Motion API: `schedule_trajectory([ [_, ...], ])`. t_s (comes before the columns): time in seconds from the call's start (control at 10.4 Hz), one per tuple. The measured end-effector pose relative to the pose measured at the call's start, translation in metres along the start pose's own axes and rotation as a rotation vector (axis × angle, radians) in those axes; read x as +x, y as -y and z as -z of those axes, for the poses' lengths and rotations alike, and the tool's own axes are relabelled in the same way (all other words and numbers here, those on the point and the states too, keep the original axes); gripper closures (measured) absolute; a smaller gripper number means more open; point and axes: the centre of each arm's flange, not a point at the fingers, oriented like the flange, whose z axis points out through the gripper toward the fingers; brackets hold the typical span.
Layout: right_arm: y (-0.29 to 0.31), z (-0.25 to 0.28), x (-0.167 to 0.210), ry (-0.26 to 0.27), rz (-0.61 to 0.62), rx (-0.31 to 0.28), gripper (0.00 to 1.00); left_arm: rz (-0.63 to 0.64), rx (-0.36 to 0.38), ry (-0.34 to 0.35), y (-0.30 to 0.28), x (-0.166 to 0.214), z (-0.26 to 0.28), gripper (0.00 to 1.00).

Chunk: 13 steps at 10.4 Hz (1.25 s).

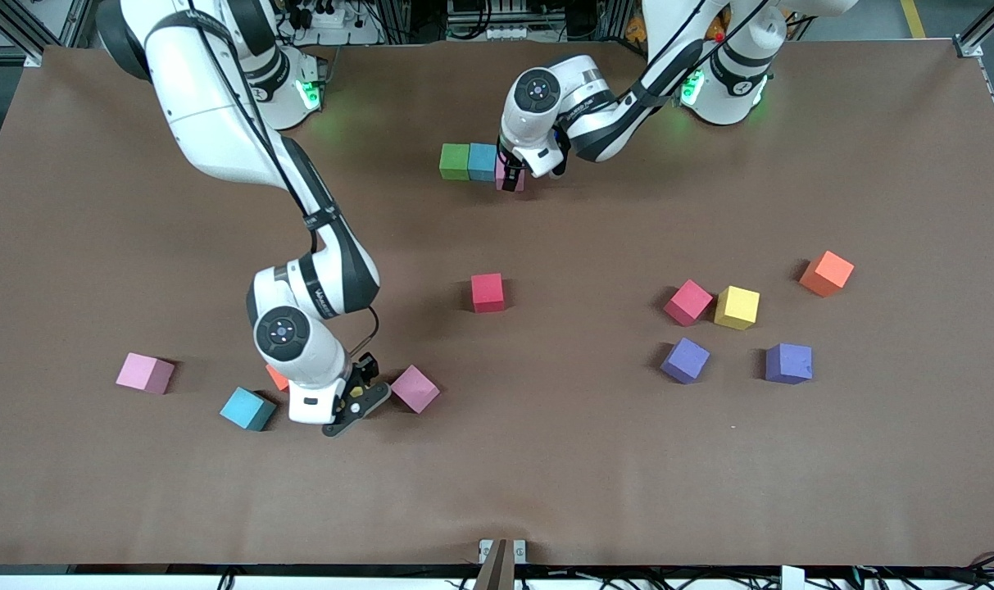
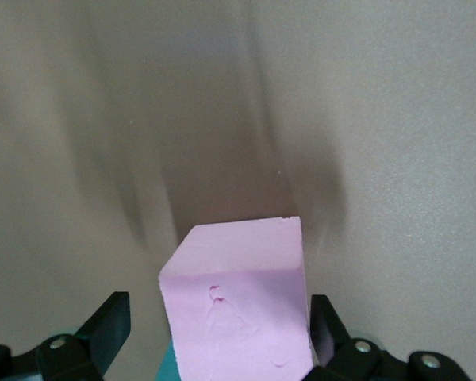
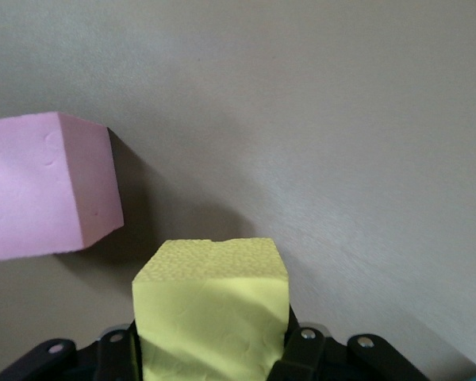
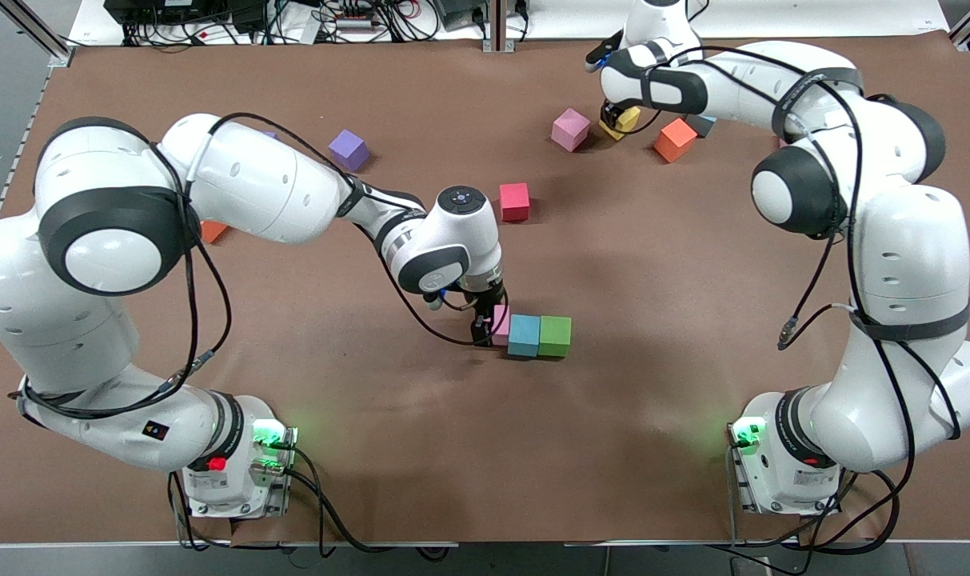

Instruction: Form number 2 with 11 blocks

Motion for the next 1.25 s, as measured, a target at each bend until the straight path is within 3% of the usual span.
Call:
schedule_trajectory([
  [0.29,-0.005,0.030,-0.015,-0.008,-0.020,0.001,0.42,0.002,0.012,-0.025,-0.014,-0.011,0.021,0.00],
  [0.57,-0.004,0.043,-0.025,-0.008,-0.056,0.007,0.42,-0.012,-0.050,-0.027,-0.040,-0.017,0.077,0.00],
  [0.96,0.047,0.080,-0.036,-0.013,-0.339,0.030,0.42,-0.120,-0.166,-0.017,-0.098,0.009,0.158,0.00],
  [1.25,0.117,0.102,-0.046,0.003,-0.538,0.048,0.42,-0.359,-0.223,-0.007,-0.144,0.038,0.199,0.00],
])
